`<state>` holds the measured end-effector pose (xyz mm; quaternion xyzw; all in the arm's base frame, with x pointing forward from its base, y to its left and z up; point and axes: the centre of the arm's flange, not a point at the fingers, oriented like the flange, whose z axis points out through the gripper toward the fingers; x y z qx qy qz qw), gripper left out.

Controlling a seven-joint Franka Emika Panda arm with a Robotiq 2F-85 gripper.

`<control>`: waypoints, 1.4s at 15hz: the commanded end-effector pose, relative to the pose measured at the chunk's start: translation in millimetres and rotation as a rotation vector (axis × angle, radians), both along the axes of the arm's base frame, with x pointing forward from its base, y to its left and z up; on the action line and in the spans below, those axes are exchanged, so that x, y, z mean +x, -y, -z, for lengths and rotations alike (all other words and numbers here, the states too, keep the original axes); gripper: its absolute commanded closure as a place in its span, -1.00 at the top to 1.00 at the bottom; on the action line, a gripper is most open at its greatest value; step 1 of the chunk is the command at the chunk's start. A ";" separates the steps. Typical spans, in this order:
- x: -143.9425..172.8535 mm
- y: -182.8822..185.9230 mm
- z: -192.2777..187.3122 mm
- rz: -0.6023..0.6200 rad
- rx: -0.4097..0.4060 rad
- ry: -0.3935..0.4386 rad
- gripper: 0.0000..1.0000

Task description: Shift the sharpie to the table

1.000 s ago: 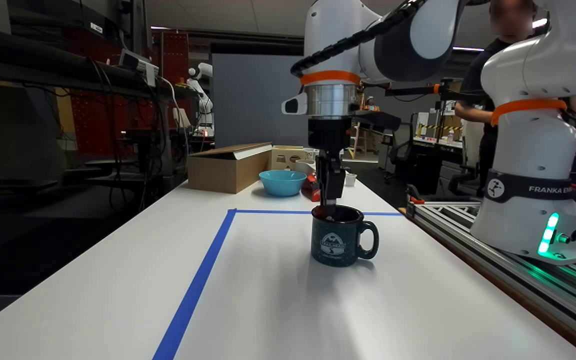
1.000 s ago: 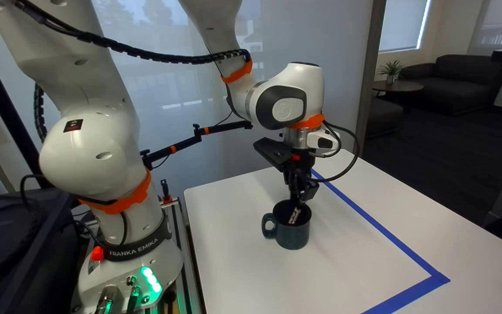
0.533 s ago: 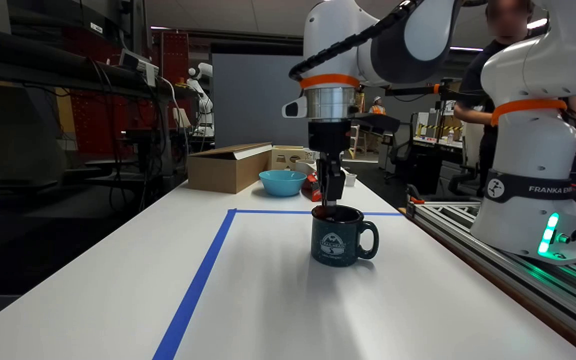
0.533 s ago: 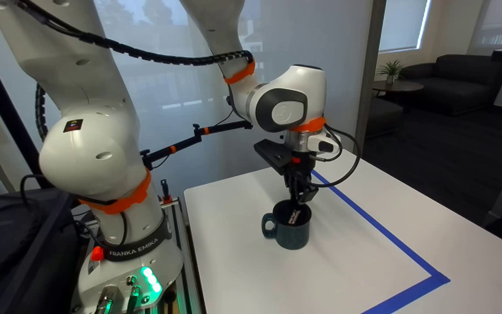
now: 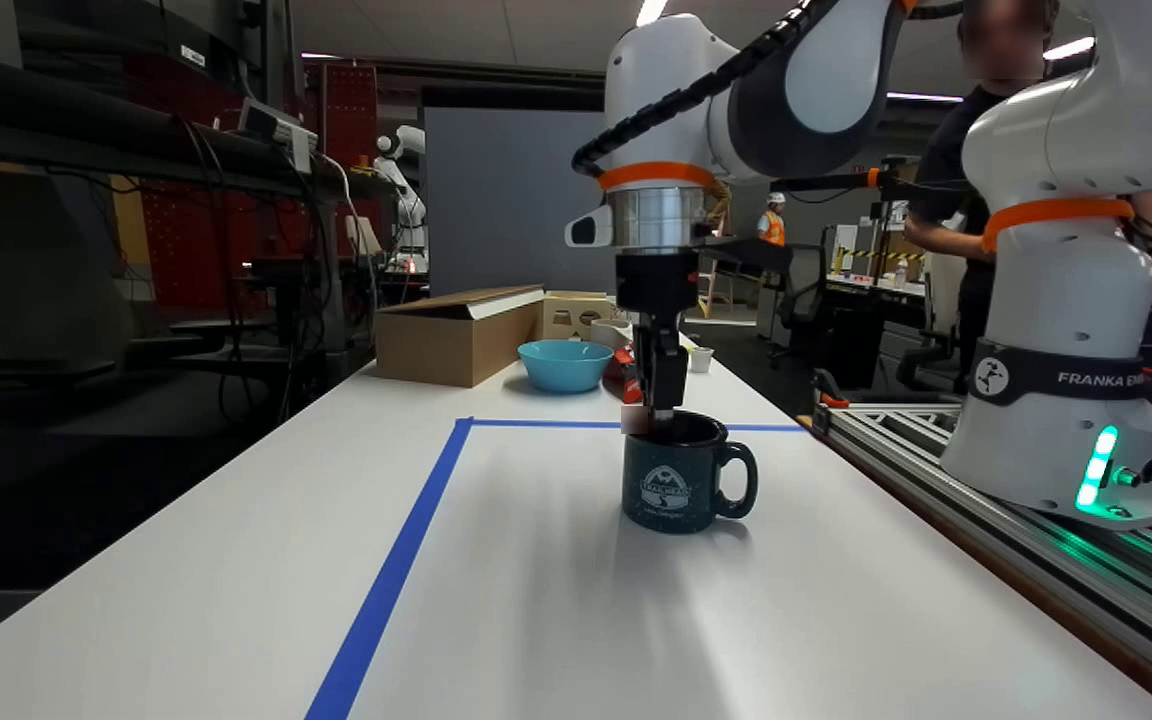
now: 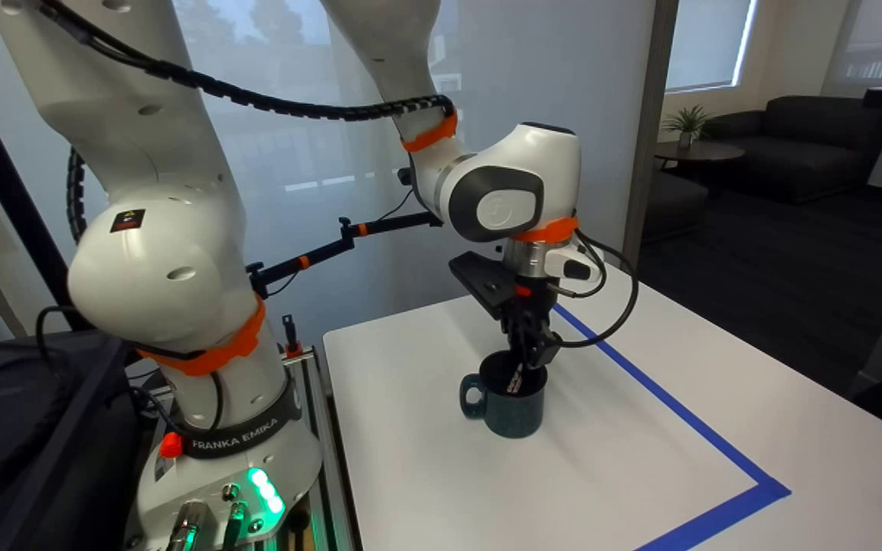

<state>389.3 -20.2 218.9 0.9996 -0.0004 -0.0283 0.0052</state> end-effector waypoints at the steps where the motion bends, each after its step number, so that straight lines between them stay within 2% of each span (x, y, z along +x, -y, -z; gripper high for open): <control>1: -32.4 8.6 11.1 0.003 0.030 0.006 -0.45; 2: -32.5 9.7 12.9 0.004 0.034 0.004 -0.75; 3: -32.6 10.1 13.2 0.003 0.037 0.001 -0.81; 4: -32.9 10.5 13.2 0.005 0.038 -0.001 -0.97; 6: -32.5 9.8 8.5 0.009 0.037 0.003 -0.90; 12: -36.8 1.3 -18.2 0.023 0.008 0.032 -0.90; 21: -30.5 -15.2 -93.9 0.093 -0.036 0.080 -0.90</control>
